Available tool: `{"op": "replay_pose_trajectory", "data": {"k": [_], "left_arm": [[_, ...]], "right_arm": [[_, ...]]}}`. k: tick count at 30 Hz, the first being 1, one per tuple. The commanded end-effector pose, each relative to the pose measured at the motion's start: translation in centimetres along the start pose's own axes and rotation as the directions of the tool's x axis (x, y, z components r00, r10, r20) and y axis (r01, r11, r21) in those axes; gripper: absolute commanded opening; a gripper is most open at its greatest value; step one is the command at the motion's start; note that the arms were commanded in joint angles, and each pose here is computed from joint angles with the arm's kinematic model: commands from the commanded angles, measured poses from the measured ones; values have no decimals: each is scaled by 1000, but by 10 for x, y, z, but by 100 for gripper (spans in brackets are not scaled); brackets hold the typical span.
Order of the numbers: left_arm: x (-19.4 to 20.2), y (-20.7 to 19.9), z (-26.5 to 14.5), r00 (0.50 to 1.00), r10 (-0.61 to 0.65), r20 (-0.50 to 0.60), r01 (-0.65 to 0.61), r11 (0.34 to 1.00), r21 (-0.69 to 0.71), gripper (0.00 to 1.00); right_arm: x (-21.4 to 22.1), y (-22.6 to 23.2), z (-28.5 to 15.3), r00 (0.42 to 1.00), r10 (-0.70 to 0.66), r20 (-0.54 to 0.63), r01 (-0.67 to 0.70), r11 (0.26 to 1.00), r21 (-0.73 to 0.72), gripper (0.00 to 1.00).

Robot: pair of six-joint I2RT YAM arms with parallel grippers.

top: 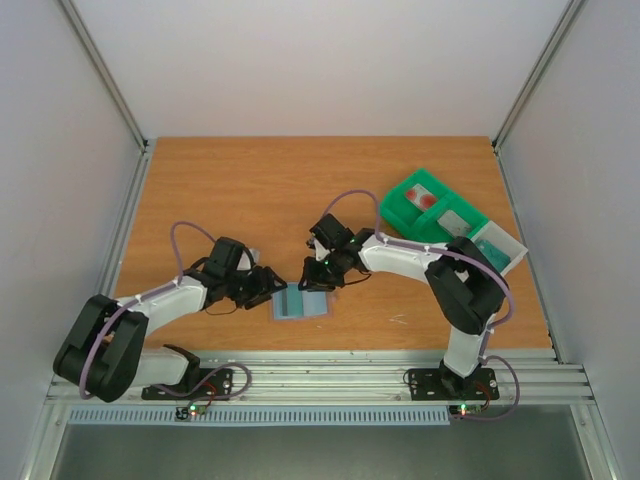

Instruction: Take the credit cards out of the card holder

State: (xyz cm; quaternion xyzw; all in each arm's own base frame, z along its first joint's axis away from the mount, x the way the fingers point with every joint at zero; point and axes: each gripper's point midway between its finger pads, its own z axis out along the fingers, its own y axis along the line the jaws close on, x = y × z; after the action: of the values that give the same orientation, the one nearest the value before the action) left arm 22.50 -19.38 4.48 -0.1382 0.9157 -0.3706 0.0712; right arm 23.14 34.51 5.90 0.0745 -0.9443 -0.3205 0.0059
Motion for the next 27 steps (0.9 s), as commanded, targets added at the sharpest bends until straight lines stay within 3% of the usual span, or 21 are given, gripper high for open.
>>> {"op": "replay_pose_trajectory", "data": {"k": [1, 13, 22, 27], "left_arm": [[-6, -15, -3, 999, 18, 37, -21, 994, 103, 62], [-3, -20, -6, 999, 14, 30, -18, 990, 137, 54], [-7, -20, -6, 999, 27, 40, -32, 991, 127, 53], [-7, -16, -4, 999, 33, 38, -37, 994, 108, 53]], "right_arm": [[-4, 12, 10, 1000, -15, 3, 15, 1000, -15, 22], [4, -10, 39, 997, 38, -60, -36, 999, 29, 19], [15, -33, 50, 994, 71, -79, -65, 995, 76, 2], [15, -36, 51, 996, 71, -62, -66, 995, 73, 1]]}}
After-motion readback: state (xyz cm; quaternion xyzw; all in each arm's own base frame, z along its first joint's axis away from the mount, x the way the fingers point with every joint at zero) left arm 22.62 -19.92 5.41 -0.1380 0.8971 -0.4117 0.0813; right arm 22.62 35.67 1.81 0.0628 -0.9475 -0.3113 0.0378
